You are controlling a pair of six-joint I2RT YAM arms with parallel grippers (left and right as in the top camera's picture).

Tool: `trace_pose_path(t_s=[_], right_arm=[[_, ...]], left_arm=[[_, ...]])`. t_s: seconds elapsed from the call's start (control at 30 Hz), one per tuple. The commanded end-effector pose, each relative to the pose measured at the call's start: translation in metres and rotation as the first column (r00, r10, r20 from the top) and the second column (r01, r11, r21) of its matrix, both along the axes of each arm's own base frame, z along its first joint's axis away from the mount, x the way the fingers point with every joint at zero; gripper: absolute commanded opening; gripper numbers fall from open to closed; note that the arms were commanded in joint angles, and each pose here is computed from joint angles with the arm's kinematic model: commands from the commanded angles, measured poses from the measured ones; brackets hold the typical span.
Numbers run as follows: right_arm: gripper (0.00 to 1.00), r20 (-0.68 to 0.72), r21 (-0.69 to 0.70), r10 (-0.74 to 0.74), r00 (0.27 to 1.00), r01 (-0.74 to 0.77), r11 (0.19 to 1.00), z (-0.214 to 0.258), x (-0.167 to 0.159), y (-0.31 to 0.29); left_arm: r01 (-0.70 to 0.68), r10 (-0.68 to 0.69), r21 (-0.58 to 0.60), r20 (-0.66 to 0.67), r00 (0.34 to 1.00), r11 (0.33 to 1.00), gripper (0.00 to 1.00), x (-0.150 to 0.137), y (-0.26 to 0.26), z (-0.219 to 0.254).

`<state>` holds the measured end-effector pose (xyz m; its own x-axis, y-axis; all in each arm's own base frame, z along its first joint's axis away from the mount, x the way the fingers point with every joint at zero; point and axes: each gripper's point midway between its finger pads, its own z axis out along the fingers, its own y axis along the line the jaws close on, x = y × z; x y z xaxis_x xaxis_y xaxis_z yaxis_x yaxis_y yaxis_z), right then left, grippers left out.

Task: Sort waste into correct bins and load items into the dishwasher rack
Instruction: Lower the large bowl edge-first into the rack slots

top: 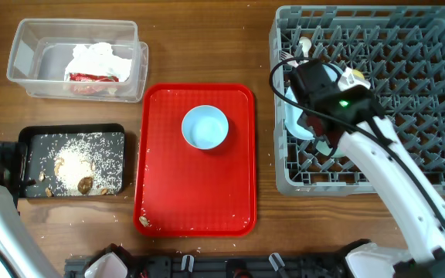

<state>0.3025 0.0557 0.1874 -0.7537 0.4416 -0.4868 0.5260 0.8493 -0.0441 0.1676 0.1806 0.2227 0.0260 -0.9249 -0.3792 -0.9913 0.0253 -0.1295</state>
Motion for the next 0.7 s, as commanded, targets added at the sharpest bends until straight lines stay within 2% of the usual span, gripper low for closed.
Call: trace_pose_path(t_s=[0.0, 0.1, 0.13, 0.2, 0.23, 0.27, 0.3, 0.37, 0.4, 0.47, 0.6, 0.67], right_arm=[[0.56, 0.157, 0.157, 0.244, 0.957, -0.268, 0.95, 0.055, 0.001, 0.038], [0.82, 0.257, 0.175, 0.259, 0.931, -0.308, 0.935, 0.081, -0.004, 0.039], [0.99, 0.288, 0.114, 0.212, 0.934, -0.254, 0.96, 0.09, -0.004, 0.021], [0.99, 0.306, 0.075, 0.14, 0.942, -0.171, 0.982, 0.095, -0.001, 0.001], [0.95, 0.312, 0.062, 0.111, 0.944, -0.137, 0.989, 0.096, 0.001, -0.009], [0.86, 0.316, 0.061, 0.071, 0.946, -0.095, 0.994, 0.096, 0.004, -0.021], [0.66, 0.317, 0.066, 0.023, 0.948, -0.046, 0.997, 0.095, 0.007, -0.036], [0.35, 0.311, 0.104, -0.029, 0.95, -0.003, 0.995, 0.092, 0.017, -0.06], [0.22, 0.31, 0.133, -0.03, 0.95, -0.012, 0.991, 0.09, 0.023, -0.068], [0.07, 0.303, 0.203, -0.021, 0.953, -0.043, 0.978, 0.083, 0.035, -0.078], [0.04, 0.219, 0.326, -0.032, 0.975, -0.043, 0.944, 0.047, 0.056, -0.1], [0.04, 0.159, 0.395, 0.029, 0.987, -0.09, 0.914, 0.017, 0.071, -0.095]], left_arm=[[0.001, -0.001, 0.006, 0.005, 1.0, 1.0, 1.0, -0.001, 0.001, 0.002], [0.001, -0.001, 0.005, 0.005, 1.0, 1.0, 1.0, -0.001, 0.001, 0.002], [0.001, -0.001, 0.006, 0.005, 1.0, 1.0, 1.0, -0.001, 0.001, 0.002], [0.001, -0.001, 0.006, 0.005, 1.0, 1.0, 1.0, -0.001, 0.001, 0.002], [0.001, -0.001, 0.005, 0.005, 1.0, 1.0, 1.0, -0.001, 0.001, 0.002], [0.001, -0.001, 0.006, 0.005, 1.0, 1.0, 1.0, -0.001, 0.001, 0.002], [0.001, -0.001, 0.006, 0.005, 1.0, 1.0, 1.0, -0.001, 0.001, 0.002], [0.001, -0.001, 0.006, 0.005, 1.0, 1.0, 1.0, -0.001, 0.001, 0.002], [0.001, -0.001, 0.006, 0.005, 1.0, 1.0, 1.0, -0.001, 0.001, 0.002], [0.001, -0.001, 0.006, 0.005, 1.0, 1.0, 1.0, -0.001, 0.001, 0.002], [0.001, -0.001, 0.006, 0.005, 1.0, 1.0, 1.0, -0.001, 0.001, 0.002], [0.001, -0.001, 0.006, 0.005, 1.0, 1.0, 1.0, -0.001, 0.001, 0.002]])
